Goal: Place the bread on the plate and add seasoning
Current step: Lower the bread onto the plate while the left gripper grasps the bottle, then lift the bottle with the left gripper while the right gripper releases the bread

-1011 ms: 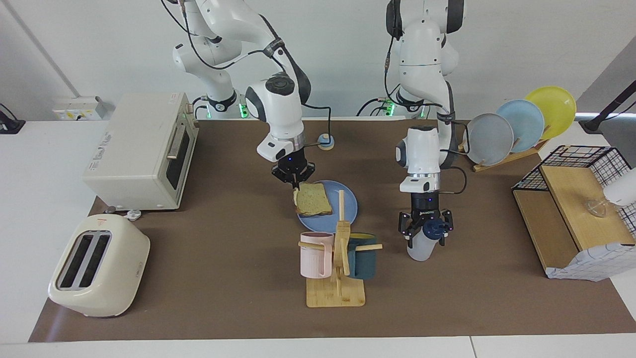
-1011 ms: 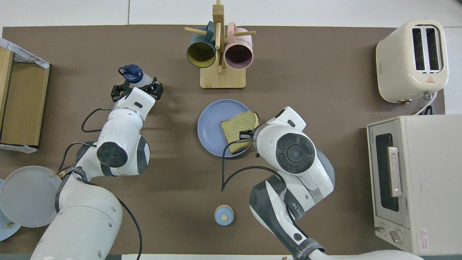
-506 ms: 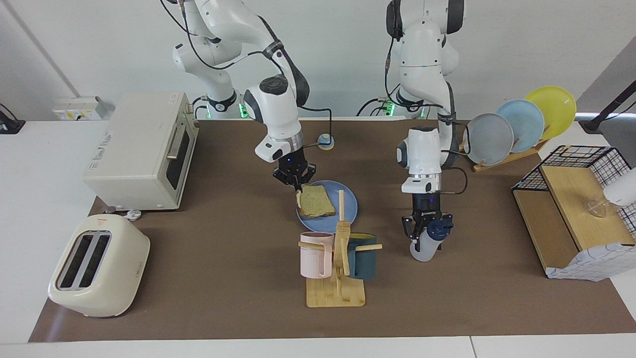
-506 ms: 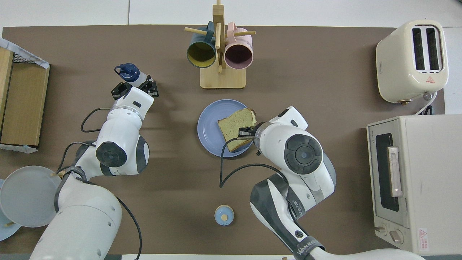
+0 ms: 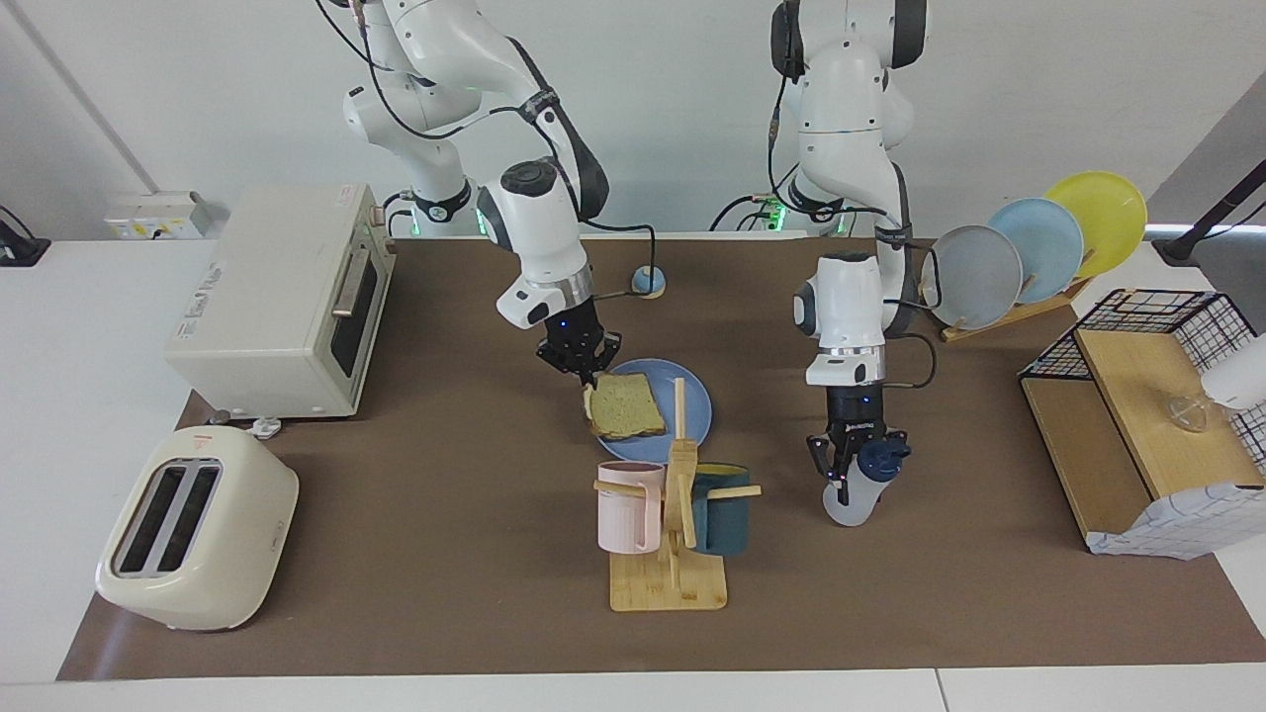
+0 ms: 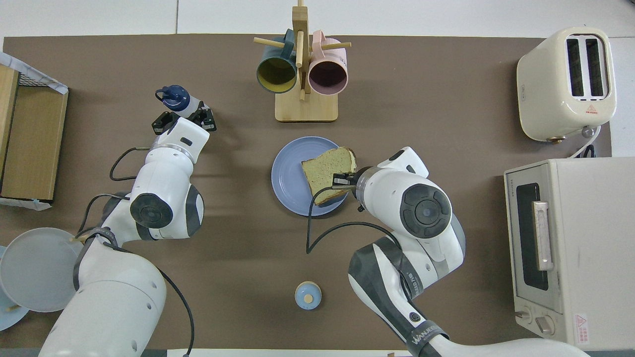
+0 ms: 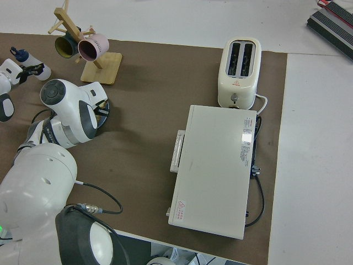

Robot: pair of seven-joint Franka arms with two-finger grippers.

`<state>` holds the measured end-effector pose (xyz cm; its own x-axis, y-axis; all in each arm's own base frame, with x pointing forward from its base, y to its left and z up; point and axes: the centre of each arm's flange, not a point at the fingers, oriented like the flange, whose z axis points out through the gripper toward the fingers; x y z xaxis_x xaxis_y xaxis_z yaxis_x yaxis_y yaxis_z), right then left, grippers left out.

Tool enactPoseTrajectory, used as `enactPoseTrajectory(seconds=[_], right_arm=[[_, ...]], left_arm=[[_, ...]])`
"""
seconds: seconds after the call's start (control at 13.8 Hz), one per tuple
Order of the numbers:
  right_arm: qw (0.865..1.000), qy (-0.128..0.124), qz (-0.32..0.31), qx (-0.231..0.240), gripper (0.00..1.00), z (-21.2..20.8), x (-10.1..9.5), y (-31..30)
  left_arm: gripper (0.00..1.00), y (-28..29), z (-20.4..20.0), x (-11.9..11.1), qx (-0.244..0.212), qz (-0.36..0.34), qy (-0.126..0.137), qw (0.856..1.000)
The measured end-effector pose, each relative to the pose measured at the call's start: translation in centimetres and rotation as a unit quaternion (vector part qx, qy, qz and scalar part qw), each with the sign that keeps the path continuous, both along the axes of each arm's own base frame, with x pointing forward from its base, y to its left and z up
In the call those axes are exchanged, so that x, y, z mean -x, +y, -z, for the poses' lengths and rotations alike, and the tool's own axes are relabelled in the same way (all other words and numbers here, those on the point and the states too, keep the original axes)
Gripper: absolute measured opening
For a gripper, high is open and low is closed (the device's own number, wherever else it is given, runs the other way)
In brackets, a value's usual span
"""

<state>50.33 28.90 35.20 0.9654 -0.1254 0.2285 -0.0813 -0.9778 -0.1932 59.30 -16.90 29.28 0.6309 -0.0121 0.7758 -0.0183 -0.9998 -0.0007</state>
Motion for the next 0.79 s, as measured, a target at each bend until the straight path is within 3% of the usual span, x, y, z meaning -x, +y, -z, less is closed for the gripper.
enactPoseTrajectory(seconds=[0.29,0.51,0.79], right_arm=[[1.000,0.007,0.012,-0.010,0.10,0.1,0.1,-0.1],[1.000,0.005,0.013,-0.016,0.41,-0.3,0.1,0.1],[1.000,-0.001,0.011,-0.022,0.85,-1.1,0.1,0.6]], left_arm=[[0.46,-0.2,-2.9,-2.6,0.004,0.009,0.038,0.999],[0.46,-1.1,-6.4,-4.4,0.019,0.013,0.064,0.998],[0.46,-0.7,-8.1,-5.1,0.026,0.011,0.084,0.996]])
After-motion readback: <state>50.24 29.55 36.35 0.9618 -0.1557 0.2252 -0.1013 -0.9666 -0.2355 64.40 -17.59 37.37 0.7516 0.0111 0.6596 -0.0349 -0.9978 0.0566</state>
